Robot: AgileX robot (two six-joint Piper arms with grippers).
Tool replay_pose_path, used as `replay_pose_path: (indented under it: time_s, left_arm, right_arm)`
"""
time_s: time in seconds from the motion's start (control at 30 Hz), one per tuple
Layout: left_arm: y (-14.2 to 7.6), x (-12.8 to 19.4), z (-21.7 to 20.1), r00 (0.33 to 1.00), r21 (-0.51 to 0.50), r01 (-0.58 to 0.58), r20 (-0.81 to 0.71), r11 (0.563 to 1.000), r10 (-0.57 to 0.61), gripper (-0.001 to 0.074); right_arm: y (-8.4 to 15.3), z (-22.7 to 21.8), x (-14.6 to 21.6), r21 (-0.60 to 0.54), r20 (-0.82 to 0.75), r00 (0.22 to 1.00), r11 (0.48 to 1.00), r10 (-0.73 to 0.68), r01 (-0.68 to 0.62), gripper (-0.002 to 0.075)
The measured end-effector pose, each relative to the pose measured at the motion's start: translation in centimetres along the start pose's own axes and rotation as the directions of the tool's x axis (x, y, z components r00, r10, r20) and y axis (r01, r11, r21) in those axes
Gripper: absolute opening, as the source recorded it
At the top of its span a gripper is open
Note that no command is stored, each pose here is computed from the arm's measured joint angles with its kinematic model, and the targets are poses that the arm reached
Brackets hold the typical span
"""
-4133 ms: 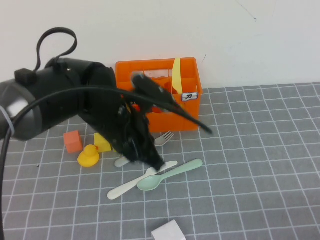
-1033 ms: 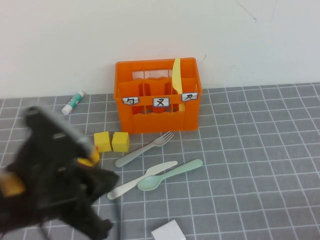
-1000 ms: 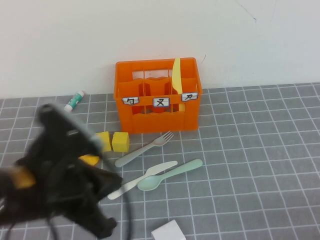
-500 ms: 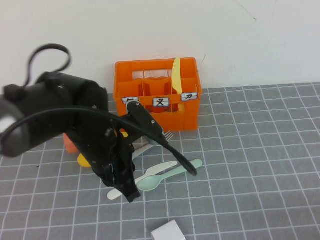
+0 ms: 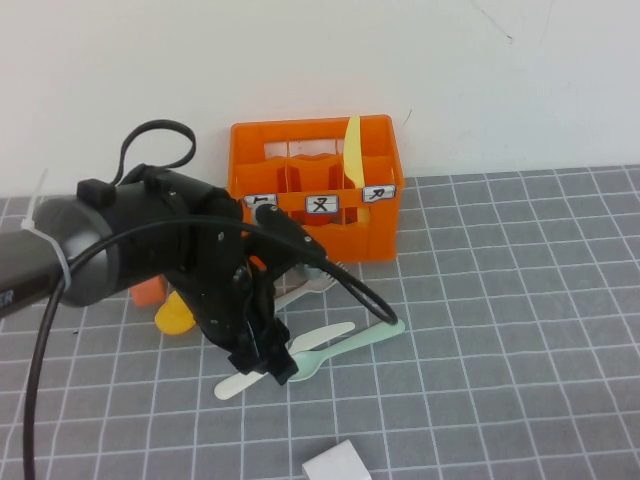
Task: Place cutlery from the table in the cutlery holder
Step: Pick up the knife
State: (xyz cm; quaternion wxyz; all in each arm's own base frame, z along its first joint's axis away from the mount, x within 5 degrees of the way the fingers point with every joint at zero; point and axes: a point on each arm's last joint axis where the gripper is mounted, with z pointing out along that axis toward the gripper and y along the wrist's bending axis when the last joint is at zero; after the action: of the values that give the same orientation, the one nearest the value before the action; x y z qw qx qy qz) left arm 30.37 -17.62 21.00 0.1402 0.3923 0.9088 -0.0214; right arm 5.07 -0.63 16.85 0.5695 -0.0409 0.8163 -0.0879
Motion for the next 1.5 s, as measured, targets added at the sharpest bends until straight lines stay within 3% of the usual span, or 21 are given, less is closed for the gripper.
replay_pose_path:
  time_s: [0.13, 0.3, 0.73, 1.07, 1.17, 1.33, 1.5]
  left_arm:
    - [1.4, 0.5, 1.0, 0.994, 0.011, 0.111, -0.024, 0.994, -0.11, 0.038]
    - [3.3, 1.3, 2.2, 0.985, 0.002, 0.162, -0.053, 0.987, -0.162, 0.0367]
    - [3.0, 0.8, 6.0, 0.998, 0.056, -0.053, -0.042, 0.997, 0.055, 0.0355]
    - [1.9, 0.1, 8.0, 0.989, 0.054, -0.146, -0.02, 0.988, 0.147, 0.0353]
    - [1.4, -0.1, 8.2, 0.988, 0.061, -0.156, -0.01, 0.986, 0.157, 0.0311]
    - [1.2, -0.2, 8.2, 0.992, 0.081, -0.128, -0.001, 0.988, 0.128, 0.0133]
    - [1.2, -0.3, 8.2, 0.993, 0.081, -0.121, 0.004, 0.989, 0.121, 0.0131]
  right_arm:
    - [0.0, 0.0, 0.0, 0.0, 0.0, 1.0, 1.0, 0.0, 0.0, -0.0003]
    - [0.0, 0.0, 0.0, 0.0, 0.0, 1.0, 1.0, 0.0, 0.0, -0.0003]
    - [0.0, 0.0, 0.0, 0.0, 0.0, 1.0, 1.0, 0.0, 0.0, -0.0003]
    - [0.0, 0.0, 0.0, 0.0, 0.0, 1.0, 1.0, 0.0, 0.0, -0.0003]
    - [0.0, 0.0, 0.0, 0.0, 0.0, 1.0, 1.0, 0.0, 0.0, -0.0003]
    - [0.0, 0.0, 0.0, 0.0, 0.0, 1.0, 1.0, 0.0, 0.0, -0.0003]
    - [0.0, 0.0, 0.0, 0.0, 0.0, 1.0, 1.0, 0.0, 0.0, -0.0003]
